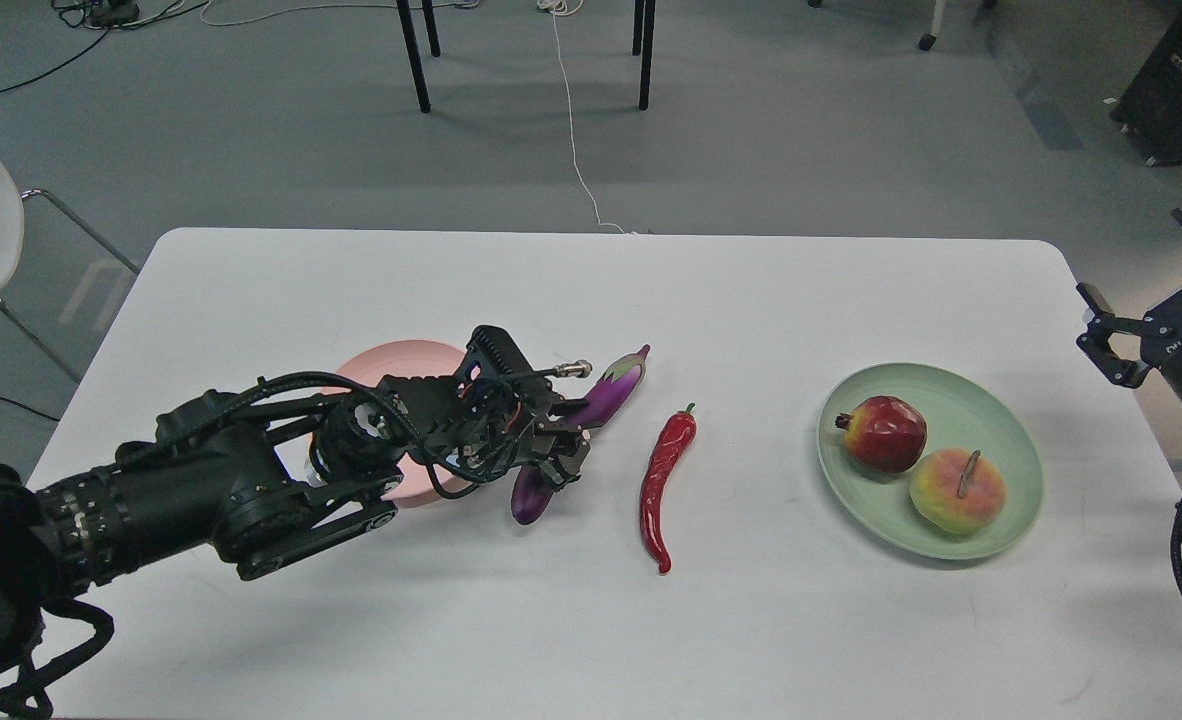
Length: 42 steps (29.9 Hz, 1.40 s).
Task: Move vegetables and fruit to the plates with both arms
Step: 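Grasp the eggplant and lay it on the pink plate, then move the left gripper to the red chili pepper and grasp it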
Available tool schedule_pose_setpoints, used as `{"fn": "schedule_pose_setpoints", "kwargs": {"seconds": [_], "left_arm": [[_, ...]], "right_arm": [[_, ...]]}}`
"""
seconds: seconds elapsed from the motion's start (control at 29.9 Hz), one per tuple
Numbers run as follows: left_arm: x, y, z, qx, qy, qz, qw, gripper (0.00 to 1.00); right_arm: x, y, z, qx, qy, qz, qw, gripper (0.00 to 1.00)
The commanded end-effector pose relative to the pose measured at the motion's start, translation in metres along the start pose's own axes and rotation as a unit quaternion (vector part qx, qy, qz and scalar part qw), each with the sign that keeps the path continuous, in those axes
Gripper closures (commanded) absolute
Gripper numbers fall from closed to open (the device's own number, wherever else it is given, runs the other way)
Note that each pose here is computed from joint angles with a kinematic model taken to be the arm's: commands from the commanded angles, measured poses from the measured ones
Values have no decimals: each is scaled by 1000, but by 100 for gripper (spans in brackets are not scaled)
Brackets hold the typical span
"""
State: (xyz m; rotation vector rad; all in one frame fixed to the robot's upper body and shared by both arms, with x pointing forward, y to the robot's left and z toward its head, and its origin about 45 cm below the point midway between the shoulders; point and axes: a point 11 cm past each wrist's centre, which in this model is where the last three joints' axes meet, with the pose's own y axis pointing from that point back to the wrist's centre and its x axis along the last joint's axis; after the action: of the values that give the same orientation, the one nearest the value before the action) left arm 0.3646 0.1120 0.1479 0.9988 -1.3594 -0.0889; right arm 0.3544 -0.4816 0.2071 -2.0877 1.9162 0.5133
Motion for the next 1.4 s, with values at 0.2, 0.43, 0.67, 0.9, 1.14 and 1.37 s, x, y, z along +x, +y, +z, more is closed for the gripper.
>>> {"fn": "schedule_pose_setpoints", "kwargs": {"seconds": [0.2,0.43,0.67,0.9,1.14,1.37], "left_arm": [[19,77,-62,46,16,11,999,90],[-58,120,-90,78,29,-75,994,89],[-86,120,-95,93,56,-100,989,50],[-78,115,-94,90,55,-82,991,22],[-37,108,-85,67,57,-21,996,19],[7,67,-29,-12,34,20,999,19]], "right_arm": [[-1,-3,-4,4,4,-3,1000,1],[-3,-4,-2,4,1,-4,1000,1],[-3,-4,-4,3,4,-6,1000,1],[-1,-2,-6,4,7,-4,1000,1],[-1,-2,-6,2,10,-5,1000,1],[-1,-2,-6,2,10,-5,1000,1]]}}
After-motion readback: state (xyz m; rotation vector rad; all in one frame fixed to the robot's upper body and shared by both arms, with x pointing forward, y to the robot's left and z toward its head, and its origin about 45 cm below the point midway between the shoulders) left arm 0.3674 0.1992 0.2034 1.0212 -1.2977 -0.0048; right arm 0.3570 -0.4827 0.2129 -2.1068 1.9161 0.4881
